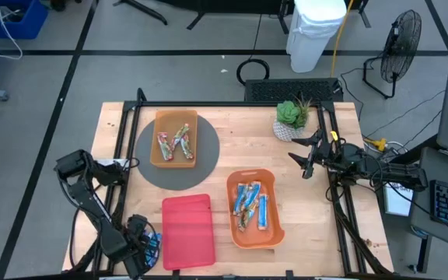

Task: Pick and place Granola Bars by type
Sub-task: Put the blue granola bar into the red bin

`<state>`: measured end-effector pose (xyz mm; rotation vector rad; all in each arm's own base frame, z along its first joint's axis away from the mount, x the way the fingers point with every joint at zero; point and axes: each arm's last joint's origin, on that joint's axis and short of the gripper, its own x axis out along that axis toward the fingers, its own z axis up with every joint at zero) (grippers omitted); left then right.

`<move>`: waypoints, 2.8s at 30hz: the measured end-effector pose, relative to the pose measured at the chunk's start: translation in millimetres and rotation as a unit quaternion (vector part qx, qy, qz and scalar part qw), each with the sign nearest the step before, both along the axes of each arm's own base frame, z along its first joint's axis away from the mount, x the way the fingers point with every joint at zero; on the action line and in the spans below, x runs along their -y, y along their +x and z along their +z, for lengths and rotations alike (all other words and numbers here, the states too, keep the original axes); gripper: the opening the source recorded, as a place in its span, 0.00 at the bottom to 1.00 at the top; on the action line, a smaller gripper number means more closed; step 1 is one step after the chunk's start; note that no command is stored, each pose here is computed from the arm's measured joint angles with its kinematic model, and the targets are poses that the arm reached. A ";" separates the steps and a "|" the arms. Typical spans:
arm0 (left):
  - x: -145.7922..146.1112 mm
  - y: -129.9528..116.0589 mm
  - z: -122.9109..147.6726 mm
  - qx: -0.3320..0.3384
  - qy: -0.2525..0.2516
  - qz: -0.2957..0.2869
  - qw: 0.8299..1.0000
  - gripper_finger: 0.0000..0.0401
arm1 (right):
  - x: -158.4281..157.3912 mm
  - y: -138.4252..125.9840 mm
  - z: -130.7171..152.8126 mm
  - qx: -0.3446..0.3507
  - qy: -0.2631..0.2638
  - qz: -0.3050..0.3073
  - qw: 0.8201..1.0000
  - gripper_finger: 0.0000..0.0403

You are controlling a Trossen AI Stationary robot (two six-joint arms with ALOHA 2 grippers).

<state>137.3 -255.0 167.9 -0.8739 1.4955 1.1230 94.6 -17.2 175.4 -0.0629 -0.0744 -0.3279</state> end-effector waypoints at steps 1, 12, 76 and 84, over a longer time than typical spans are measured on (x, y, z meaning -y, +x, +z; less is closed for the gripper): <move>0.0 0.0 -1.5 0.001 0.005 -0.001 1.000 0.43 | 0.0 0.0 0.0 0.000 0.000 0.000 1.000 0.62; 4.2 3.1 -5.4 0.015 -0.007 0.016 1.000 0.43 | 0.0 0.0 0.0 0.000 0.000 0.000 1.000 0.62; -96.0 108.2 62.1 0.160 0.016 -0.119 0.980 0.01 | 0.0 0.1 -0.1 -0.001 0.000 0.000 1.000 0.62; -96.3 108.9 62.5 0.169 0.027 -0.119 0.978 0.13 | 0.0 0.1 -0.1 -0.001 0.000 0.000 1.000 0.62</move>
